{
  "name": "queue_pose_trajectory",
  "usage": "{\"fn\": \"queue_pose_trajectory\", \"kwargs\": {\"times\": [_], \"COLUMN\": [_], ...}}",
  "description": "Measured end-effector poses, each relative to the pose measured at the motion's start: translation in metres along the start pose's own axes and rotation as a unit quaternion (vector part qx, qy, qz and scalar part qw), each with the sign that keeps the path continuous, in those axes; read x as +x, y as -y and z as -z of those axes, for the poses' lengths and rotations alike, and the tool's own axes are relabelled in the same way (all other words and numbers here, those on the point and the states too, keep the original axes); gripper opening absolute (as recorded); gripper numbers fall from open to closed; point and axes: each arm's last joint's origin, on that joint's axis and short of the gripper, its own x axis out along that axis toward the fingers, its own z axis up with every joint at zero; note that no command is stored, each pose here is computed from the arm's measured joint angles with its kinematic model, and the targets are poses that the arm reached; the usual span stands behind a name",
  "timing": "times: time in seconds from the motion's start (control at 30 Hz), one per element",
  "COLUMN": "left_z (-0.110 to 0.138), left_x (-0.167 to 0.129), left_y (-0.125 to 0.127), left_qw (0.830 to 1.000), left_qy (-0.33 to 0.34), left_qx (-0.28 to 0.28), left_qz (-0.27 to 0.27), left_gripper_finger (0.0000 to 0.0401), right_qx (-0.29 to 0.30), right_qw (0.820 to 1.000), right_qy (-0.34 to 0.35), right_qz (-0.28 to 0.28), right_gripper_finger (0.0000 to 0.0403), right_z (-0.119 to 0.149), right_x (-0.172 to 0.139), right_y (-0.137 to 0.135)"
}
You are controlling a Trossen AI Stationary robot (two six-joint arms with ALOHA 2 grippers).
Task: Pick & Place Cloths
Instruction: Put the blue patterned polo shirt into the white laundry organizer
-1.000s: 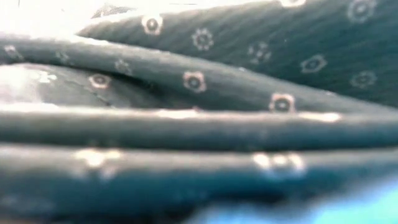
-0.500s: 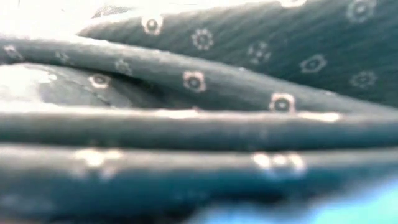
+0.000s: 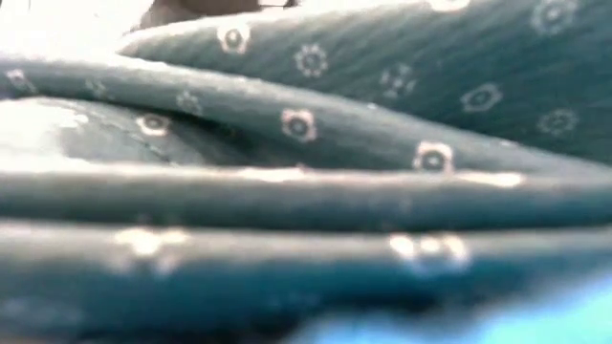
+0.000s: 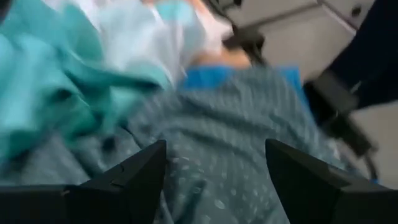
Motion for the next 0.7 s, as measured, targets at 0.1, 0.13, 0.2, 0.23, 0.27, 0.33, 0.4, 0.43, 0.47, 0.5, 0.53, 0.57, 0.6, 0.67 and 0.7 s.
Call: {"fn": "queue_pose_trajectory", "kwargs": {"times": [0.1, 0.13, 0.2, 0.23, 0.27, 0.33, 0.4, 0.43, 0.47, 0.5, 0.53, 0.57, 0.6, 0.67, 0.7], "left_z": [0.033, 0.043, 0.055, 0.057, 0.060, 0.061, 0.057, 0.055, 0.051, 0.046, 0.040, 0.032, 0.025, 0.013, 0.006], "left_x": [0.017, 0.022, 0.027, 0.028, 0.029, 0.028, 0.021, 0.017, 0.012, 0.005, -0.002, -0.010, -0.019, -0.037, -0.049], "left_y": [-0.002, -0.004, -0.007, -0.009, -0.009, -0.009, -0.006, -0.006, -0.007, -0.007, -0.009, -0.012, -0.015, -0.022, -0.024], "left_qw": [0.998, 0.997, 0.995, 0.994, 0.994, 0.993, 0.993, 0.993, 0.993, 0.993, 0.992, 0.992, 0.990, 0.983, 0.979], "left_qy": [-0.054, -0.066, -0.078, -0.077, -0.079, -0.081, -0.077, -0.077, -0.070, -0.064, -0.049, -0.029, -0.012, 0.024, 0.046], "left_qx": [0.001, -0.004, -0.025, -0.040, -0.052, -0.062, -0.061, -0.064, -0.069, -0.075, -0.086, -0.101, -0.120, -0.156, -0.170], "left_qz": [-0.035, -0.048, -0.060, -0.060, -0.059, -0.056, -0.058, -0.062, -0.066, -0.070, -0.073, -0.073, -0.078, -0.095, -0.106], "left_gripper_finger": [0.0258, 0.0258, 0.0258, 0.0258, 0.0256, 0.0240, 0.0199, 0.0169, 0.0133, 0.0093, 0.0053, 0.0028, 0.0019, 0.0010, 0.0006], "right_qx": [0.000, 0.000, 0.000, 0.000, 0.000, 0.000, 0.000, 0.000, 0.000, 0.000, 0.000, 0.000, 0.000, 0.000, 0.000], "right_qw": [1.000, 1.000, 1.000, 1.000, 1.000, 1.000, 1.000, 1.000, 1.000, 1.000, 1.000, 1.000, 1.000, 1.000, 1.000], "right_qy": [-0.001, -0.002, -0.001, -0.002, -0.002, -0.003, -0.004, -0.005, -0.006, -0.007, -0.008, -0.010, -0.012, -0.012, -0.012], "right_qz": [0.000, 0.000, 0.000, 0.000, 0.000, 0.000, 0.000, 0.000, 0.000, 0.000, 0.000, 0.000, 0.000, 0.000, 0.000], "right_gripper_finger": [0.0037, 0.0037, 0.0037, 0.0037, 0.0037, 0.0037, 0.0037, 0.0037, 0.0037, 0.0037, 0.0037, 0.0037, 0.0037, 0.0037, 0.0037], "right_z": [0.000, 0.000, 0.000, 0.000, 0.000, 0.001, 0.001, 0.001, 0.001, 0.001, 0.002, 0.002, 0.002, 0.002, 0.002], "right_x": [0.000, 0.000, 0.000, 0.000, 0.000, 0.000, 0.000, 0.000, 0.000, 0.000, 0.000, 0.000, 0.000, 0.000, 0.000], "right_y": [0.000, 0.000, 0.000, 0.000, 0.000, 0.000, 0.000, 0.000, 0.000, 0.000, 0.000, 0.000, 0.000, 0.000, 0.000]}}
